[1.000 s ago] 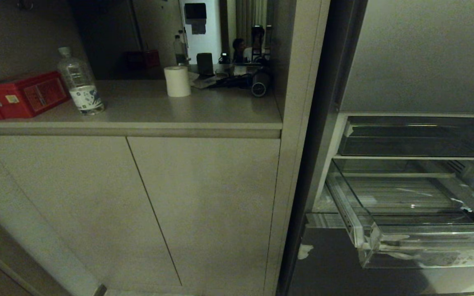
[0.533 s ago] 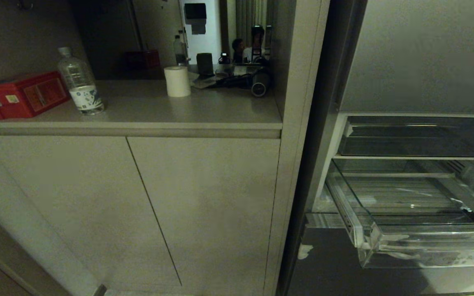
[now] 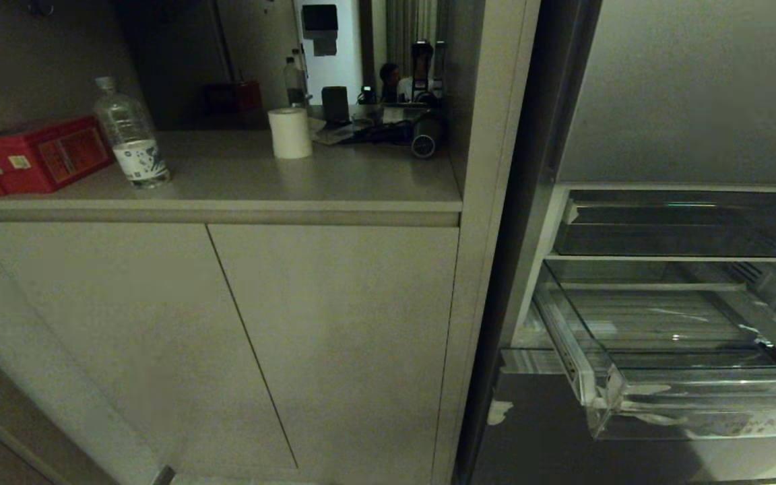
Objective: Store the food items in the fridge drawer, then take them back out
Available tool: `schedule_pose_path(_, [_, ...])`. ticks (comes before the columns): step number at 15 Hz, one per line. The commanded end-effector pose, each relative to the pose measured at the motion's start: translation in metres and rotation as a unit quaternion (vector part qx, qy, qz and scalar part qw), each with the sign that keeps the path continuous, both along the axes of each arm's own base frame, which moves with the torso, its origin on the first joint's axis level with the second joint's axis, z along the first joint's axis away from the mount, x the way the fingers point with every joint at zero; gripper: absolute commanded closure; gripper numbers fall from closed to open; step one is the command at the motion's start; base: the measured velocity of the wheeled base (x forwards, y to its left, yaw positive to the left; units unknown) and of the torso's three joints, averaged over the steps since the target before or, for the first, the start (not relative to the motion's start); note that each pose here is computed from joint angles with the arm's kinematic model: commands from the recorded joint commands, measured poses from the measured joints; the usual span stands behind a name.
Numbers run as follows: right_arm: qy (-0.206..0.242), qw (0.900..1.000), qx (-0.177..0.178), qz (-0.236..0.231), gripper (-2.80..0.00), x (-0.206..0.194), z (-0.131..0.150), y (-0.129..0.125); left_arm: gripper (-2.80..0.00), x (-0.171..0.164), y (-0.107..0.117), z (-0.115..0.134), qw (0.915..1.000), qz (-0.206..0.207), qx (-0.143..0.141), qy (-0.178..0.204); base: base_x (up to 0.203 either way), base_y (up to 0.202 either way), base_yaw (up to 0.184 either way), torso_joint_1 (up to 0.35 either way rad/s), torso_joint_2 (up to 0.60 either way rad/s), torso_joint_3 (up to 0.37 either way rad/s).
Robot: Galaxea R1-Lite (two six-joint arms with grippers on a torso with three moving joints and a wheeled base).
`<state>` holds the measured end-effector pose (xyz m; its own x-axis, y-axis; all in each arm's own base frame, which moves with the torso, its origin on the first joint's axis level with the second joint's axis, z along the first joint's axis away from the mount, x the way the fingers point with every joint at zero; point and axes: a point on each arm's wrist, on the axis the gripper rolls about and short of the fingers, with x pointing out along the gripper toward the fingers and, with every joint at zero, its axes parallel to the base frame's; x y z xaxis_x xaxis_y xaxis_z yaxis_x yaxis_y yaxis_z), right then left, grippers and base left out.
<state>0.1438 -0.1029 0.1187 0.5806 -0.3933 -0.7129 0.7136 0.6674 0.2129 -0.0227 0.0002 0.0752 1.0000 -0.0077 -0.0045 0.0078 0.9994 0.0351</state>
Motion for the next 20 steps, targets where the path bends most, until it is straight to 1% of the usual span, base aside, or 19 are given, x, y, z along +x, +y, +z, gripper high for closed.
schedule_pose_path(1, [0.005,1.000,0.013,0.012,0.00,0.011,-0.003,-0.006,0.00,0.000,0.000,0.000,1.0000,0.000,0.000,0.000,0.000,0.000,0.000,0.000,0.00,0.000])
schedule_pose_path(3, [-0.002,0.999,0.025,0.043,0.00,0.028,-0.002,-0.009,0.00,0.000,0.000,0.000,1.0000,0.000,0.000,0.000,0.000,0.000,0.000,0.000,0.00,0.000])
schedule_pose_path(5, [-0.002,0.998,0.028,0.065,0.00,0.049,-0.002,-0.013,0.00,0.000,0.000,0.000,1.0000,0.000,0.000,0.000,0.000,0.000,0.000,0.000,0.00,0.000])
schedule_pose_path(10, [0.010,0.996,0.040,0.073,0.00,0.100,-0.016,-0.039,0.00,0.000,0.000,0.000,1.0000,0.000,0.000,0.000,0.000,0.000,0.000,0.000,0.00,0.000])
schedule_pose_path(11, [0.009,0.995,0.046,0.093,0.00,0.108,-0.020,-0.041,0.00,0.000,0.000,0.000,1.0000,0.000,0.000,0.001,0.000,0.000,0.000,0.000,0.00,0.000])
schedule_pose_path(12, [0.001,0.990,0.054,0.131,0.00,0.116,-0.021,-0.043,0.00,0.000,0.000,0.000,1.0000,0.000,0.000,0.001,0.000,0.000,0.000,0.000,0.00,0.000])
schedule_pose_path(14, [-0.006,0.984,0.063,0.167,0.00,0.135,-0.027,-0.044,0.00,0.000,0.000,0.000,1.0000,0.000,0.000,0.000,0.000,0.000,0.000,0.000,0.00,0.000])
schedule_pose_path(16, [-0.010,0.980,0.068,0.186,0.00,0.154,-0.034,-0.042,0.00,0.000,0.000,0.000,1.0000,0.000,0.000,0.000,0.000,0.000,0.000,0.000,0.00,0.000])
schedule_pose_path(17, [-0.020,0.978,0.070,0.194,0.00,0.164,-0.040,-0.042,0.00,0.000,0.000,0.000,1.0000,0.000,0.000,0.001,0.000,0.000,0.000,0.000,0.00,0.000])
schedule_pose_path(19, [-0.053,0.975,0.064,0.207,0.00,0.181,-0.053,-0.042,0.00,0.000,0.000,0.000,1.0000,0.000,0.000,0.000,0.000,0.000,0.000,0.000,0.00,0.000])
schedule_pose_path(20, [-0.066,0.973,0.060,0.213,0.00,0.191,-0.064,-0.041,0.00,0.000,0.000,0.000,1.0000,0.000,0.000,0.000,0.000,0.000,0.000,0.000,0.00,0.000])
